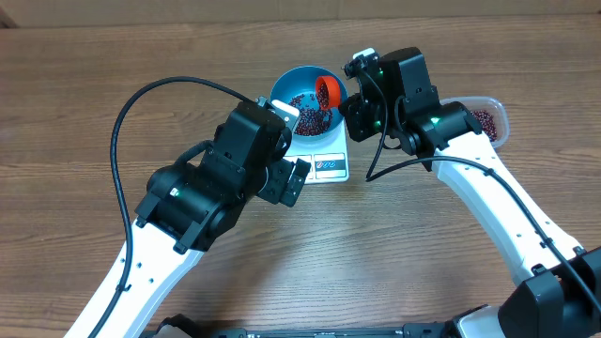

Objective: Scoop item into bowl and weigh 150g on scale
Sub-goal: 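Hold the scoop inverted over the bowl, shaking out remaining beans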

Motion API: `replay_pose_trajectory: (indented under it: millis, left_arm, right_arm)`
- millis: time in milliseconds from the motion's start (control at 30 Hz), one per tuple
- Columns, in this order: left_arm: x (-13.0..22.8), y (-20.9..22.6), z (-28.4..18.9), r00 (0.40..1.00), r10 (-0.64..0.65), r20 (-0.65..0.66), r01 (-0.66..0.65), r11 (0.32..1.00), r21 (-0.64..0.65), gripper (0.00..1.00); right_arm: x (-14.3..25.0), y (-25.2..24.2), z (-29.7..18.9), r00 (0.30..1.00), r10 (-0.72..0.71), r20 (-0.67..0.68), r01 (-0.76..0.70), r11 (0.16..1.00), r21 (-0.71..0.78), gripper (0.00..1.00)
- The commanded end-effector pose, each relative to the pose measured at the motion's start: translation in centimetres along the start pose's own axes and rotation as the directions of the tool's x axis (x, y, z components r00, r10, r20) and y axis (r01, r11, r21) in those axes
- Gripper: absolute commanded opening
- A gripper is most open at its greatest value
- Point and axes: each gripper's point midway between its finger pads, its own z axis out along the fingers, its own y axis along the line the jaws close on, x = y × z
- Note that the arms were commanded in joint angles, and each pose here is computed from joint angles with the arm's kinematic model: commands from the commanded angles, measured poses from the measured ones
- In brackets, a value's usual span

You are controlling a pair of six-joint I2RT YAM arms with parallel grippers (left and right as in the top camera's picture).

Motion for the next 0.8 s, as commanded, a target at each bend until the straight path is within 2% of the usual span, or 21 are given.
replay_pose_trajectory:
  millis: [0,300,767]
  left_arm:
    - [-0.17,0.06,0.06,1.0,0.009,0.002,-0.009,1.0,0.004,1.0]
    - [-0.17,0.06,0.06,1.0,0.009,0.002,-0.009,1.0,0.004,1.0]
    - [-0.17,0.06,0.06,1.0,0.009,0.002,-0.009,1.0,0.004,1.0]
  right_arm:
    - [-2.07,1.1,-1.51,0.997,-0.033,0.063,0.033,0.999,-0.003,0.04]
    - [-2.3,1.46,-1.3,0.996,-0.06,0.072,0.057,0.997,0.05,0.04]
    - [-2.25,1.46,-1.3,0.996,-0.06,0.069,0.057,0.997,0.049,0.04]
